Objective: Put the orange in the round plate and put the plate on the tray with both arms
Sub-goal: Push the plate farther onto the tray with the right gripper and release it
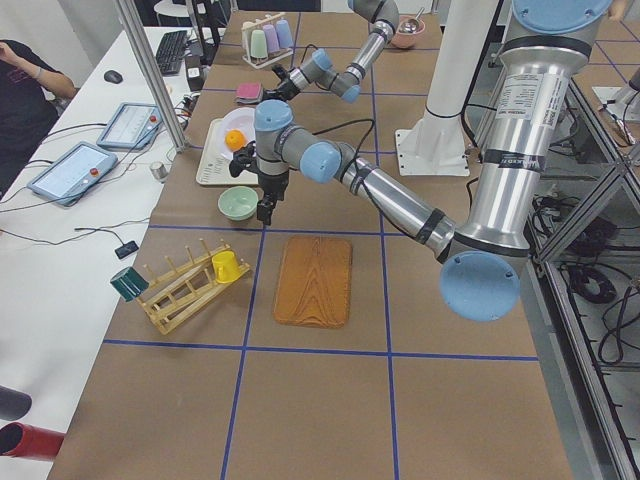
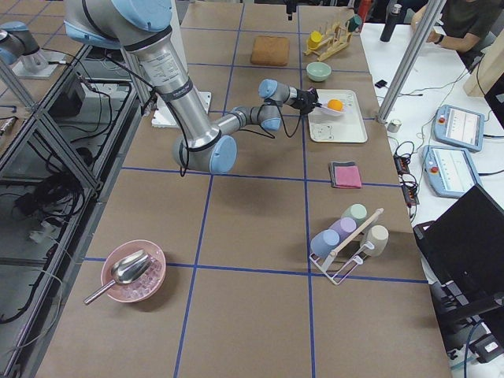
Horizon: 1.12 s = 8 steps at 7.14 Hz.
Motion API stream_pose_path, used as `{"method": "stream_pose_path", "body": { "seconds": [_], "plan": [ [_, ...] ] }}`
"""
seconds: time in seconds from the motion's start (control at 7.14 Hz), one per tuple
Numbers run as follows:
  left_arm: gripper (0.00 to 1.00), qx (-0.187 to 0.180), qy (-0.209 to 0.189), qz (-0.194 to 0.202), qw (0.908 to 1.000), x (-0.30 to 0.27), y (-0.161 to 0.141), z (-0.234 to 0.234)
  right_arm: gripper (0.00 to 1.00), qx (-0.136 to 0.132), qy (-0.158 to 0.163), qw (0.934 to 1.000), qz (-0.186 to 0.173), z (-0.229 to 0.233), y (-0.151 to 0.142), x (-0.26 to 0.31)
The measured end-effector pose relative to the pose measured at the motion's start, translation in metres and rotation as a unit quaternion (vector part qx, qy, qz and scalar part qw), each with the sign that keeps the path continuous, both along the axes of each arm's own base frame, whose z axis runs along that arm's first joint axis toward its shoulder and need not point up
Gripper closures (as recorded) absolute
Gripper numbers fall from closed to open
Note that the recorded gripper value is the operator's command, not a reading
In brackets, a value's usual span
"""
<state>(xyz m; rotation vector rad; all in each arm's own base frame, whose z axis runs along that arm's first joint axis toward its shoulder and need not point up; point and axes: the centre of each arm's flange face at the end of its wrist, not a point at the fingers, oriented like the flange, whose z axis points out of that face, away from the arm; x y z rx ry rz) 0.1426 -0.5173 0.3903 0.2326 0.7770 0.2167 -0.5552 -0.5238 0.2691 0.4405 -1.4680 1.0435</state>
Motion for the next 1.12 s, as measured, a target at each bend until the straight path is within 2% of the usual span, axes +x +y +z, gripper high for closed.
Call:
{"method": "stream_pose_path", "body": {
  "seconds": [0.14, 0.28, 0.42, 0.56, 0.84, 0.98, 1.12],
  "plan": [
    [0.03, 0.0, 0.0, 0.0, 1.0, -0.001, 0.0, 0.0, 0.49, -0.003, 0.008, 1.0, 0.004, -0.002, 0.006, -0.008],
    [0.03, 0.0, 0.0, -0.001, 1.0, -0.001, 0.0, 0.0, 0.16, -0.01, 0.025, 0.9996, 0.009, -0.001, 0.007, -0.014],
    [0.03, 0.0, 0.001, -0.001, 1.0, -0.001, 0.0, 0.0, 0.0, -0.015, 0.043, 0.9989, 0.01, 0.0, 0.005, -0.015],
    [0.03, 0.0, 0.001, -0.002, 1.0, -0.003, -0.001, 0.0, 0.0, -0.017, 0.065, 0.9977, 0.003, -0.005, 0.002, -0.015],
    [0.03, 0.0, 0.001, -0.005, 1.0, -0.005, -0.001, 0.0, 0.0, -0.024, 0.125, 0.9908, -0.047, -0.026, -0.011, 0.003],
    [0.03, 0.0, 0.001, -0.005, 1.0, -0.006, -0.001, 0.0, 0.0, -0.022, 0.163, 0.9825, -0.088, -0.034, -0.017, 0.017],
    [0.03, -0.001, 0.0, -0.007, 1.0, -0.008, -0.001, 0.0, 0.0, -0.017, 0.214, 0.9673, -0.135, -0.039, -0.022, 0.032]
  ]
}}
